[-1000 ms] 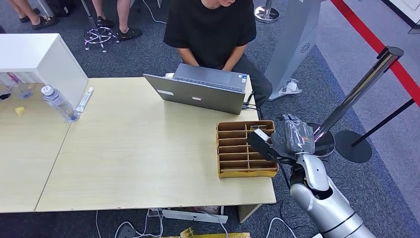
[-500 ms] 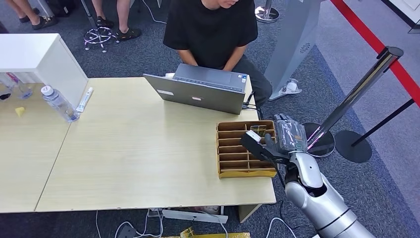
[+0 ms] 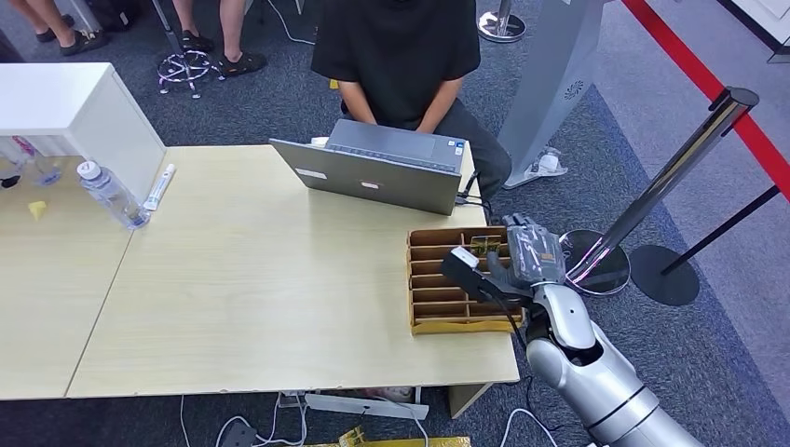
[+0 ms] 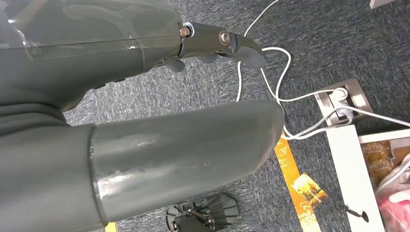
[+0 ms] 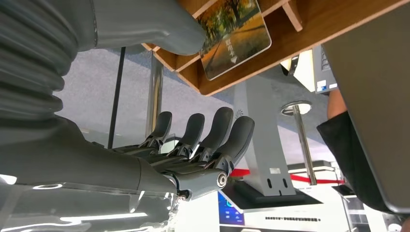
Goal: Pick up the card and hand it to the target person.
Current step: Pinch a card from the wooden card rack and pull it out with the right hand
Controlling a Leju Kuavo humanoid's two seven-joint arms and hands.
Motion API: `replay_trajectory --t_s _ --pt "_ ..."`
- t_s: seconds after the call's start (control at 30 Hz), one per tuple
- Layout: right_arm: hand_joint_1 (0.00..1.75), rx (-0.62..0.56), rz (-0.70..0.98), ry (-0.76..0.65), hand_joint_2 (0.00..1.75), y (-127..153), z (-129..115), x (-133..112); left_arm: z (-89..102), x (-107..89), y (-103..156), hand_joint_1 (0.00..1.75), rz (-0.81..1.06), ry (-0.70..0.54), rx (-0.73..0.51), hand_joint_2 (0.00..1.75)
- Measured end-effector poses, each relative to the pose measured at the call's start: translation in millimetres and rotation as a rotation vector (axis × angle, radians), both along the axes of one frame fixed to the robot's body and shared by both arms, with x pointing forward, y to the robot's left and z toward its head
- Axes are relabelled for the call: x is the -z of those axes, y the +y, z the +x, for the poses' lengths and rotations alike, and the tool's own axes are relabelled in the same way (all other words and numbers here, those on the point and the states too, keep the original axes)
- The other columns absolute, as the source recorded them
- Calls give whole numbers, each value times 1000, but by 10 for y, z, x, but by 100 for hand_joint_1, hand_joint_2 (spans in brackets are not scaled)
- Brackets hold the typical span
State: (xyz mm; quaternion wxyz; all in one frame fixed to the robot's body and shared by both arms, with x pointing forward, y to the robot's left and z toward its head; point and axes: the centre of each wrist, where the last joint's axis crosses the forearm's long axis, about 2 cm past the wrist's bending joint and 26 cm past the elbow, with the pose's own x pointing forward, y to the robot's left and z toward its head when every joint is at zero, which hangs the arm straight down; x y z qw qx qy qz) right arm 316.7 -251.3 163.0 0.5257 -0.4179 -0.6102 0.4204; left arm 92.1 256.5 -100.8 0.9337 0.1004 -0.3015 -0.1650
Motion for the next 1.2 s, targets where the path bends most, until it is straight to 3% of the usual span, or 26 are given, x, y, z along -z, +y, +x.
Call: replay_trajectory --t_s 1.2 --pt "73 -9 -31 86 175 62 -26 193 2 0 0 0 1 -1 3 0"
